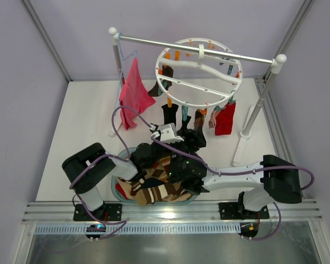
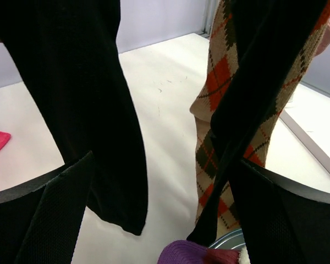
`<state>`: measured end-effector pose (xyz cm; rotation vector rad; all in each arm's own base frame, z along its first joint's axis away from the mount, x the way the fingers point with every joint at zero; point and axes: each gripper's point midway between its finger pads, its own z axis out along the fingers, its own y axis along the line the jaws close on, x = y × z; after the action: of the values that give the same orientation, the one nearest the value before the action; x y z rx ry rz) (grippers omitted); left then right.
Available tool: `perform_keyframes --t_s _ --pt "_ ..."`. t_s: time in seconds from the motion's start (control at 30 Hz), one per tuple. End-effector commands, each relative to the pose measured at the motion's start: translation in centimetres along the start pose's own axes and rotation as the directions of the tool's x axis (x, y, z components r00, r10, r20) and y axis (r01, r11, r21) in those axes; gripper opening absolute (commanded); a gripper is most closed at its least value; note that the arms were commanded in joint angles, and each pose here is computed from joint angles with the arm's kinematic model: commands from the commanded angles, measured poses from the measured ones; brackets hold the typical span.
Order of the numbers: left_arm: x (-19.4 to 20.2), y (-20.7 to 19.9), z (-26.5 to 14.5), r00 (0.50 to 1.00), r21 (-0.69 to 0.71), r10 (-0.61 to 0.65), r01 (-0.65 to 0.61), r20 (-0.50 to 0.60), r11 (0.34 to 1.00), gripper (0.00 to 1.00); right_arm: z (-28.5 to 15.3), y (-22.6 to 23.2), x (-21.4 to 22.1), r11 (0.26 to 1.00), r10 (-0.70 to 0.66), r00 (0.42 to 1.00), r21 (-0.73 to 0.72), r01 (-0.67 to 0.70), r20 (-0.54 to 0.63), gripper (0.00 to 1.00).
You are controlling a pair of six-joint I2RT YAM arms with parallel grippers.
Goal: Remove the socks clipped to the hanger
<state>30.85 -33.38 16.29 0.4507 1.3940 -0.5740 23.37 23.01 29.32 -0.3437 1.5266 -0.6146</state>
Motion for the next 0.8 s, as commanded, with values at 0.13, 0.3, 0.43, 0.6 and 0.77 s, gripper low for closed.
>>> perform_keyframes --t_s 0.13,0.3,0.43,0.6,0.77 --pt "-6.2 -1.5 0.8 0.97 0.028 -0.056 0.05 0.235 0.998 1.0 -0.8 -3.8 -0.1 0.892 0.451 0.892 0.013 -0.451 -0.016 0.86" --pt "-6.7 -4.2 1.5 0.966 0.1 -0.054 0.029 0.252 0.995 1.0 -0.8 -4.3 0.3 0.872 0.489 0.872 0.004 -0.489 -0.015 0.88" --pt "-6.6 -6.2 1.8 0.966 0.141 -0.04 0.004 0.256 0.99 0.98 -0.9 -3.8 1.3 0.907 0.416 0.909 -0.054 -0.417 -0.014 0.88" --pt "-6.7 -6.8 2.1 0.964 0.159 -0.046 0.004 0.261 0.987 0.58 -1.1 -3.9 1.1 0.838 0.525 0.851 -0.156 -0.523 -0.033 0.88" --pt "-7.3 -8.0 1.7 0.961 0.169 -0.035 -0.013 0.275 0.985 0.1 -1.1 -3.0 0.5 0.845 0.508 0.861 -0.178 -0.504 -0.028 0.89"
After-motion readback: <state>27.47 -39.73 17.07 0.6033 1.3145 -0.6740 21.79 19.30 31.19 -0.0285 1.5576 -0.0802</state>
